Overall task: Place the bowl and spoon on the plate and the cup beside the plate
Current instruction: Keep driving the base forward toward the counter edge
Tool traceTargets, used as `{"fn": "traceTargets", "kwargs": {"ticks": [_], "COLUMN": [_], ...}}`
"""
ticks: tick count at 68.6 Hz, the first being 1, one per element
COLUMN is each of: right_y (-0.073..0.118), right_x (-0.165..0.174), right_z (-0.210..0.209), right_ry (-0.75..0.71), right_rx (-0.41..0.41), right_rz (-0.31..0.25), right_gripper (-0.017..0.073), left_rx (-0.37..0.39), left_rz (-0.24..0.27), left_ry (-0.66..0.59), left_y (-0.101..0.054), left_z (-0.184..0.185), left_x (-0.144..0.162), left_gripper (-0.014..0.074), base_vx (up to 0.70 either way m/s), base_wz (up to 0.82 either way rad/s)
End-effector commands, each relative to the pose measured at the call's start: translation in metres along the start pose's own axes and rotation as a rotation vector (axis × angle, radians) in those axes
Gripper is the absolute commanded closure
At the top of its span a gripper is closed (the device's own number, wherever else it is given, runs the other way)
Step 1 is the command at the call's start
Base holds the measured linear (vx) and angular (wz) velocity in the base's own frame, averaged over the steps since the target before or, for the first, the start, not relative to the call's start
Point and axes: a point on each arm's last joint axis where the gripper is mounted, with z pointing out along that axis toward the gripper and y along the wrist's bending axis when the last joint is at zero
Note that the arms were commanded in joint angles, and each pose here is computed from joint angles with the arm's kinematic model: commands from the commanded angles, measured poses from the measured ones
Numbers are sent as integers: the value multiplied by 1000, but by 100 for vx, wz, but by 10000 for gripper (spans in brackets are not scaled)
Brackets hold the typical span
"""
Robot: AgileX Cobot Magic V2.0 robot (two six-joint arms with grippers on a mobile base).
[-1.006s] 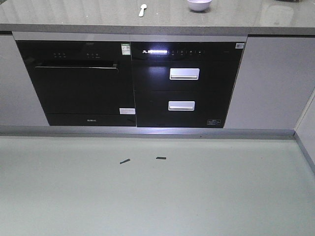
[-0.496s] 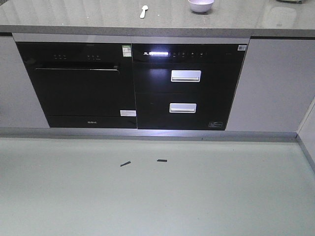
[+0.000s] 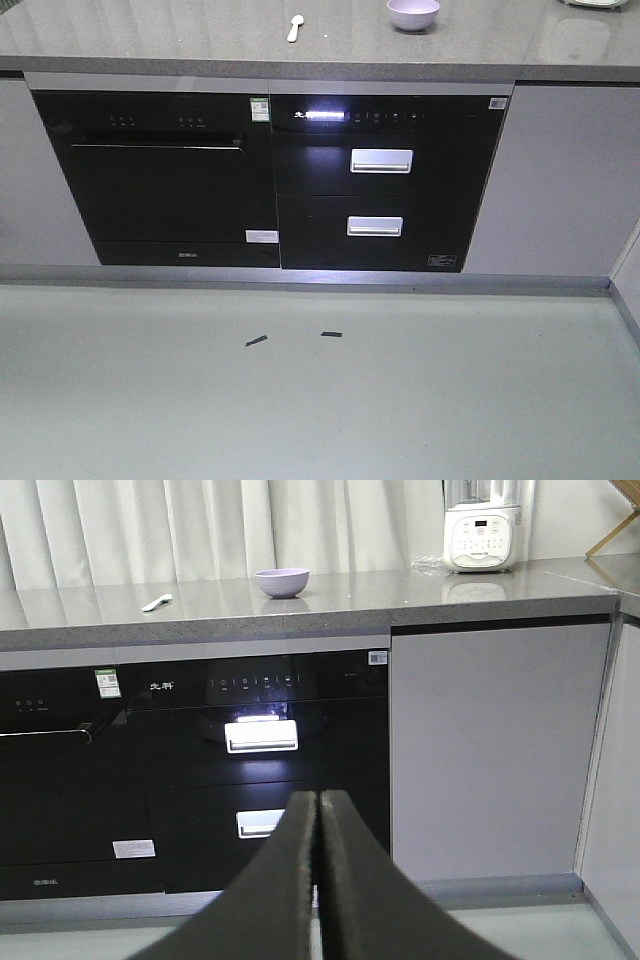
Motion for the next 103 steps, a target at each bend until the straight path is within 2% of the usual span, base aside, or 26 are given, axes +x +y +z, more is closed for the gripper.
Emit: {"fn": "traceTargets", "kwargs": {"ticks": [1,103], "right_y": [1,1], "right_x": [-4,-4], "right_z": [-1,-1], "right_ry": [-69,-69], "right_rx": [-12,-12], "right_rz": [-13,-13], "right_gripper": [561,561], "left_rx": [7,7], "left_rz": [-3,-3], "left_ry": [-62,-62], "left_y": [0,0], "left_z": [0,0], "left_x": [0,0], "left_gripper": [599,599], "base_vx": [6,4], "base_wz": [1,0]}}
